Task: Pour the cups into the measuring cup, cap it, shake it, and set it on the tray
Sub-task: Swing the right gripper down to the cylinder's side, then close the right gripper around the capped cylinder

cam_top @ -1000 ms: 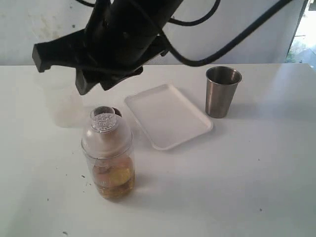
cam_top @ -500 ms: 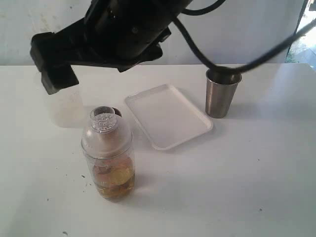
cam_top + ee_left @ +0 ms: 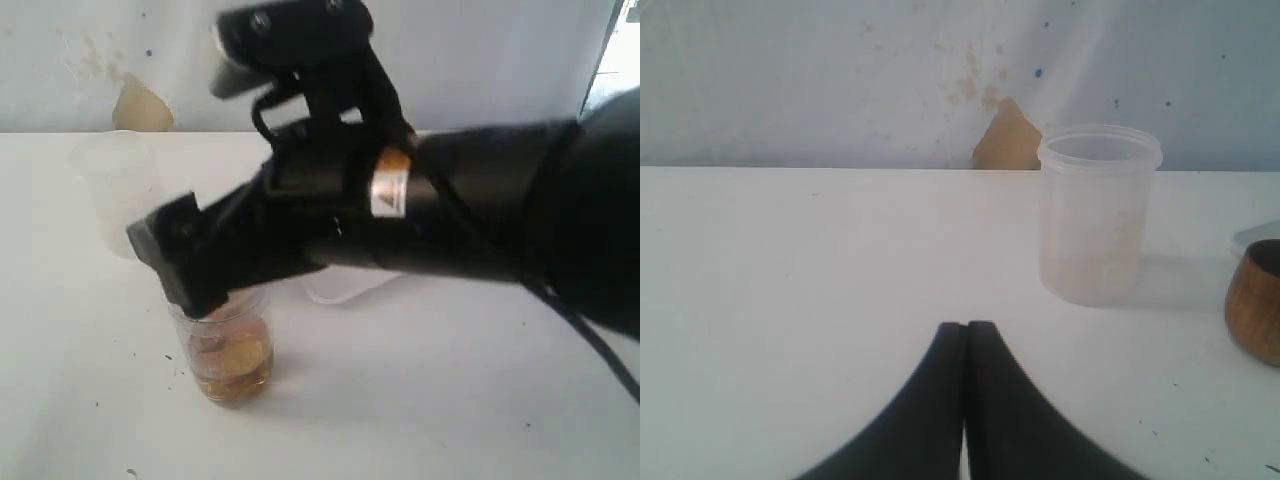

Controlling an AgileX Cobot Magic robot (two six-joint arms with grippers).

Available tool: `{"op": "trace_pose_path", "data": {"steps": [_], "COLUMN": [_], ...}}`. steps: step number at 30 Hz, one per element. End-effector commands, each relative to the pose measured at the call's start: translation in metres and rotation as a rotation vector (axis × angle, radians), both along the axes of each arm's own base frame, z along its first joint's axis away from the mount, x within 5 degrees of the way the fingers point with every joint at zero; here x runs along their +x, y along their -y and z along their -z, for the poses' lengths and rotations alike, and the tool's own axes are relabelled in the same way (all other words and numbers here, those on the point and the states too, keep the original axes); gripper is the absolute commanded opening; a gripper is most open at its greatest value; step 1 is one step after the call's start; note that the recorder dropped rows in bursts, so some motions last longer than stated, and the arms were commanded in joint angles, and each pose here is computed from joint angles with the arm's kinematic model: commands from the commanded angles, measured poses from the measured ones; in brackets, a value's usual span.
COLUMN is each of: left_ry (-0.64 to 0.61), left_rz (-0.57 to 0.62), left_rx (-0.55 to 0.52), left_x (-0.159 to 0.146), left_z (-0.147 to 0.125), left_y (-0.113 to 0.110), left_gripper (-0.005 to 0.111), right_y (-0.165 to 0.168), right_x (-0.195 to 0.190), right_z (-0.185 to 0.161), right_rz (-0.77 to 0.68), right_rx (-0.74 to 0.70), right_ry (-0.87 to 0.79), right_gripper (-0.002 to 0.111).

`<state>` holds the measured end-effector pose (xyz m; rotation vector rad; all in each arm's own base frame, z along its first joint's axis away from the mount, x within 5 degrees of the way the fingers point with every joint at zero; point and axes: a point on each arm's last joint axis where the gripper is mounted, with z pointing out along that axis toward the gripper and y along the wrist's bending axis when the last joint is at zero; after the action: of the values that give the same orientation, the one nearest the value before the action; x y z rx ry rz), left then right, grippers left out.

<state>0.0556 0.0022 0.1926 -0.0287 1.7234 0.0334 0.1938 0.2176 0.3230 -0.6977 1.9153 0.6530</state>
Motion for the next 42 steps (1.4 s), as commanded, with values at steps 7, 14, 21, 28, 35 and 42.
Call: {"op": "trace_pose_path", "data": {"steps": [7, 14, 21, 28, 35, 42], "left_ry": [0.008, 0.008, 0.008, 0.008, 0.008, 0.008], "left_rz": [0.0, 0.0, 0.0, 0.0, 0.0, 0.0], "left_rx": [0.002, 0.002, 0.002, 0.002, 0.002, 0.002], "left_x": [0.0, 0.0, 0.0, 0.0, 0.0, 0.0], "left_z": [0.0, 0.0, 0.0, 0.0, 0.0, 0.0], "left_y": [0.0, 0.0, 0.0, 0.0, 0.0, 0.0], "left_gripper": [0.0, 0.0, 0.0, 0.0, 0.0, 0.0], "right_y": [0.027, 0.016, 0.004, -0.002, -0.019, -0.038], "right_x": [-0.017, -0.019, -0.006, 0.001, 0.016, 0.032], "right_z": [0.082, 0.119, 0.147, 0.165, 0.172, 0.185], "right_rz": [0.056, -0.012, 0.009, 0.029, 0.029, 0.027], "right_rx": [0.063, 0.009, 0.054, 0.022, 0.023, 0.015], "right_ry": [0.119, 0.151, 0.204, 0.167, 0.168, 0.168], "right_gripper": [0.104, 0.104, 0.104, 0.104, 0.104, 0.104]}}
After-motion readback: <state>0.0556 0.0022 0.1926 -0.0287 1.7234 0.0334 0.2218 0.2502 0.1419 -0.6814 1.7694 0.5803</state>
